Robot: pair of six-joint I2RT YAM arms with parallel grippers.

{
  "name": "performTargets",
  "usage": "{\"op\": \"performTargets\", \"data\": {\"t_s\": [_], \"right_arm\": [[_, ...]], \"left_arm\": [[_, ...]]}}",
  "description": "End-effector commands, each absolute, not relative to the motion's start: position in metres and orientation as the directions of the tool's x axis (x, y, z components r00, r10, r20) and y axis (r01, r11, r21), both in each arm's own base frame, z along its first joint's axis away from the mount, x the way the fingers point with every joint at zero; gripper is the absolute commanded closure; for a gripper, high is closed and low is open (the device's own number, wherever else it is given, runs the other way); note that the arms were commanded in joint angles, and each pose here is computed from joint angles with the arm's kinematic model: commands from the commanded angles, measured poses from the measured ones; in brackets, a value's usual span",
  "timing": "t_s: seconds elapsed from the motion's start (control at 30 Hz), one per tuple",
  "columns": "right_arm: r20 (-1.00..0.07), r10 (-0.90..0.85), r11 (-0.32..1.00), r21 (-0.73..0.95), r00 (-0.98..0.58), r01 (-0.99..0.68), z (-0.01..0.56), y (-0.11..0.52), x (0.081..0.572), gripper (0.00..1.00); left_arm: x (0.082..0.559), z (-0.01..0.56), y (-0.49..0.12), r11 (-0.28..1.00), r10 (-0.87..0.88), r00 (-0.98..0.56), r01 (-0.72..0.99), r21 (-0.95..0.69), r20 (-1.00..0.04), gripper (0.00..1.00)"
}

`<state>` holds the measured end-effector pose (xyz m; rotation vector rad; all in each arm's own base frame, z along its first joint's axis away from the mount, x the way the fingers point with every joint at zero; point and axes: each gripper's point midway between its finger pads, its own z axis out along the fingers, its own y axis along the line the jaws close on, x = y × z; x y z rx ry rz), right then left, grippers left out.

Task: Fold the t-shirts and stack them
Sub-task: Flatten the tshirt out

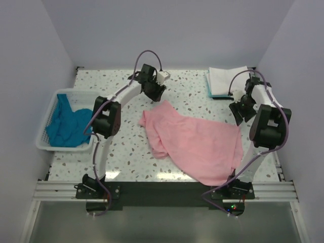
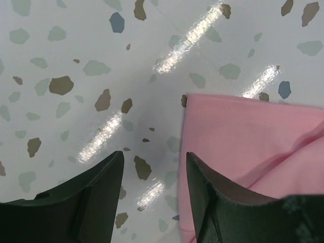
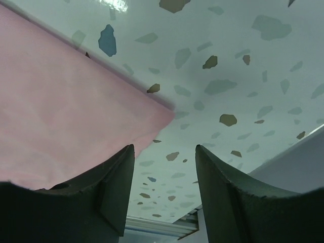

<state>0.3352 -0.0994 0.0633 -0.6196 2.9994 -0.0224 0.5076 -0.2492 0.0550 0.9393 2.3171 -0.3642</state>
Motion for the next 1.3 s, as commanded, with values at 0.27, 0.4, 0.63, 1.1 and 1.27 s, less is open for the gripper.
{"op": "performTargets", "data": {"t_s": [0.27,0.4,0.63,1.1,1.27], "right_arm": [[-0.038,-0.457,0.886,0.071,-0.889,-0.459,0.048,-0.091,0.336,0.46],[-0.026,-0.469,0.879,0.079,-0.883,-0.470,0.045,-0.092,0.333,0.47],[-0.013,-0.483,0.867,0.128,-0.875,-0.481,0.036,-0.086,0.324,0.57],[-0.165,-0.476,0.872,0.038,-0.864,-0.488,0.090,-0.087,0.354,1.00],[-0.194,-0.470,0.878,-0.002,-0.861,-0.478,0.098,-0.093,0.364,1.00]], "left_arm": [[0.513,0.053,-0.304,0.647,0.600,-0.452,0.759,0.068,-0.661,0.44],[0.509,0.040,-0.313,0.636,0.619,-0.445,0.767,0.081,-0.647,0.45],[0.510,0.019,-0.307,0.656,0.633,-0.478,0.749,0.094,-0.609,0.54],[0.559,0.138,-0.217,0.819,0.400,-0.486,0.570,0.065,-0.777,1.00],[0.561,0.152,-0.158,0.856,0.392,-0.488,0.503,0.116,-0.780,1.00]]}}
